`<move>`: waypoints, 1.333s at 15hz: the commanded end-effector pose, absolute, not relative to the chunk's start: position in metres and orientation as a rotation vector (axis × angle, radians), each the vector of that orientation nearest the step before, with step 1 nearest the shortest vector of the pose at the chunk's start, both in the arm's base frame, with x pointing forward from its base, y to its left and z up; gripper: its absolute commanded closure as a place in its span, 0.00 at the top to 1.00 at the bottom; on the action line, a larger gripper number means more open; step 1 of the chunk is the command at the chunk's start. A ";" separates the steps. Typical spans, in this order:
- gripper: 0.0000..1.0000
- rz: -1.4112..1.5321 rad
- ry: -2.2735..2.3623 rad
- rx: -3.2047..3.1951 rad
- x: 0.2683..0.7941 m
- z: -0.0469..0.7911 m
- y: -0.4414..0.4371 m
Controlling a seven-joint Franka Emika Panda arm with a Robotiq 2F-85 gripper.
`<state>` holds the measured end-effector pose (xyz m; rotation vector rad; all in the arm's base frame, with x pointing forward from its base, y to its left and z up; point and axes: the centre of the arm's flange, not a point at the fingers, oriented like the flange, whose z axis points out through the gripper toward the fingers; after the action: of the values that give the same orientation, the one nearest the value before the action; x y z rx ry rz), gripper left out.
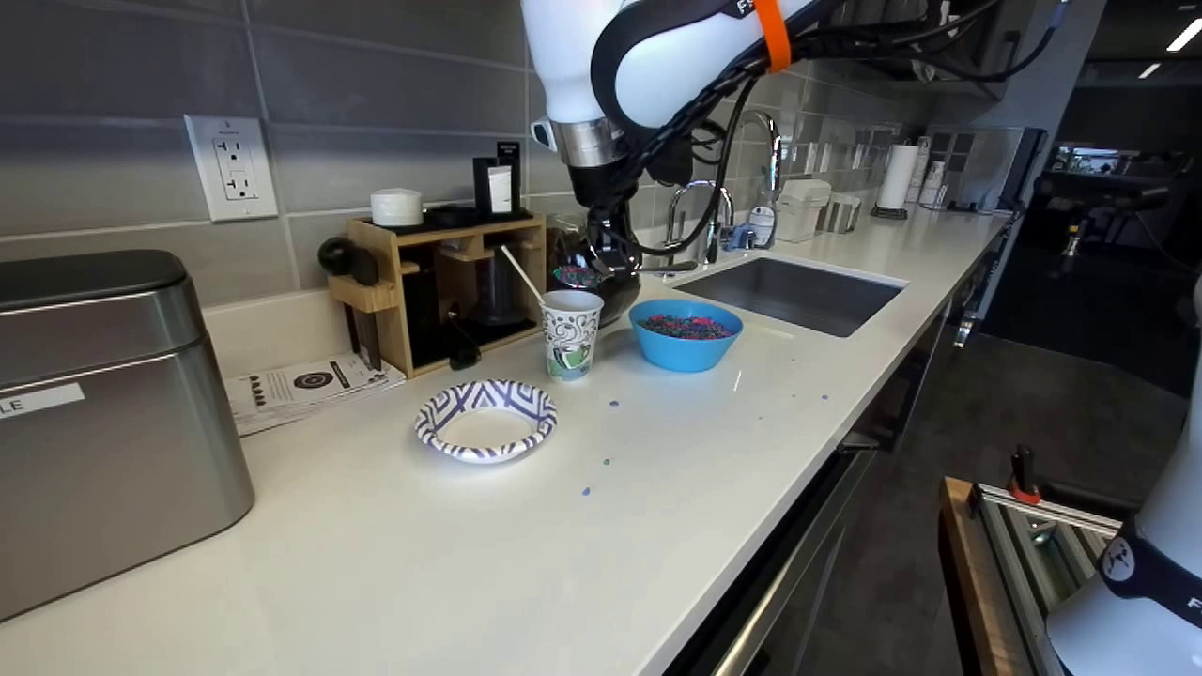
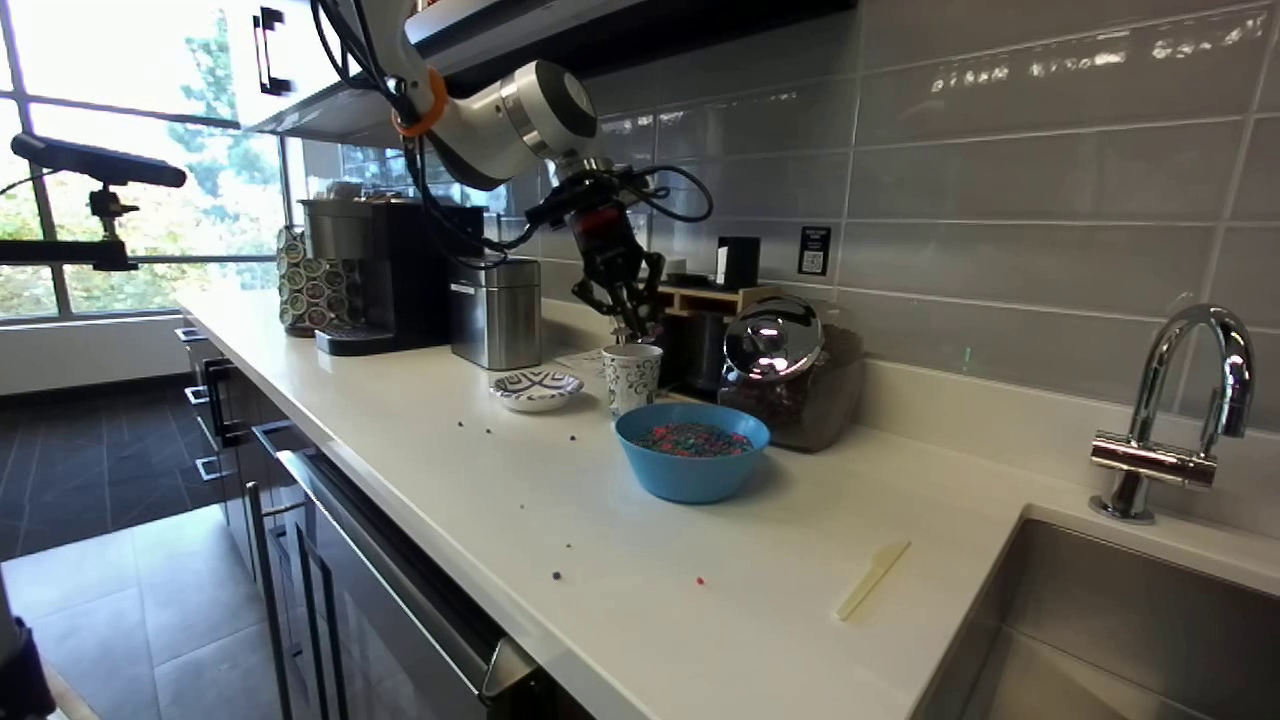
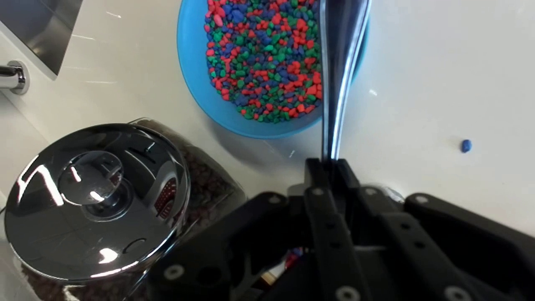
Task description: Use the silver spoon to place some cereal from the blue bowl into the coffee cup.
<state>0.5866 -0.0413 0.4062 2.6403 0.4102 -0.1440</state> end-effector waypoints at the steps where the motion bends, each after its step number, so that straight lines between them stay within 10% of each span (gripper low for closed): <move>1: 0.01 -0.096 0.402 2.588 0.571 0.402 -0.033; 20: 0.01 0.060 0.394 2.390 0.557 0.389 -0.011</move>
<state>0.5704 -0.0141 0.3911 2.4336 0.4015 0.0008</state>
